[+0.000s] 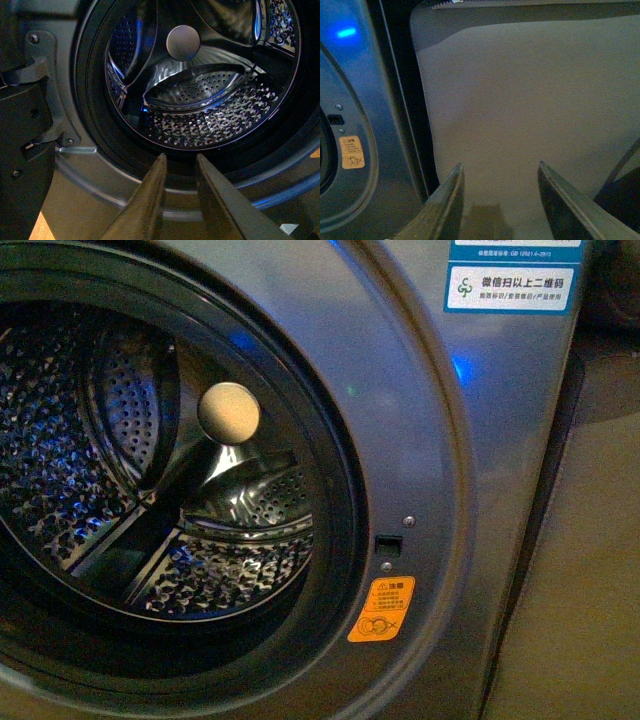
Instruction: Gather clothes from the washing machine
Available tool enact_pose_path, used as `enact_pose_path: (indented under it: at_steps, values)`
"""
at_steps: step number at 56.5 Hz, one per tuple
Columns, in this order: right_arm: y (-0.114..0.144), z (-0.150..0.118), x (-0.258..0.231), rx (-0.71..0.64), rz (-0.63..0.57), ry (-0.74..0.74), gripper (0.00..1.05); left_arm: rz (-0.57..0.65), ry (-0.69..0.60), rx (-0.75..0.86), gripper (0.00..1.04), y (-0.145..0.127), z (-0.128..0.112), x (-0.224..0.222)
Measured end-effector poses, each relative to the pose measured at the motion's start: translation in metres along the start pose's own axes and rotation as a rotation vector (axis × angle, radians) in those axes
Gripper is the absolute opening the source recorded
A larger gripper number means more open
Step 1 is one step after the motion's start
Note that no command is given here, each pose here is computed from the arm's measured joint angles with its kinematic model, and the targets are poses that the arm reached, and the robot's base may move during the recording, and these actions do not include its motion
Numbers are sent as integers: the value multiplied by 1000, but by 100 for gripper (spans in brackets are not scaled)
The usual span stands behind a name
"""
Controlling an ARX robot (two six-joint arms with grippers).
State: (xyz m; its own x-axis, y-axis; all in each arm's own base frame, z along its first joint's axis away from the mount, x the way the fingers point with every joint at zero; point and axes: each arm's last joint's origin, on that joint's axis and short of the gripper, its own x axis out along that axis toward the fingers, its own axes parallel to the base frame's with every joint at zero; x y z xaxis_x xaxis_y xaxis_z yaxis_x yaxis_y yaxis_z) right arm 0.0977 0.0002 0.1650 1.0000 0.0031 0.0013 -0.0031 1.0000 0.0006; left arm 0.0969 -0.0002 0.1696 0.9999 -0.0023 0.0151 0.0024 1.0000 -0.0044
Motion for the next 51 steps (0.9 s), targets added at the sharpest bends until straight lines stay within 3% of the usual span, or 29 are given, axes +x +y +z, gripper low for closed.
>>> enact_pose_path:
  at_steps: [11, 16, 22, 51]
  values:
    - [0, 0, 0, 0, 0, 0, 79, 0, 0, 0, 57, 0, 0, 0]
    - [0, 0, 0, 1, 0, 0, 99, 0, 0, 0, 80, 0, 0, 0]
    - [0, 0, 0, 0, 0, 0, 97, 0, 0, 1, 100, 0, 0, 0]
    - [0, 0, 0, 0, 0, 0, 97, 0, 0, 1, 98, 0, 0, 0]
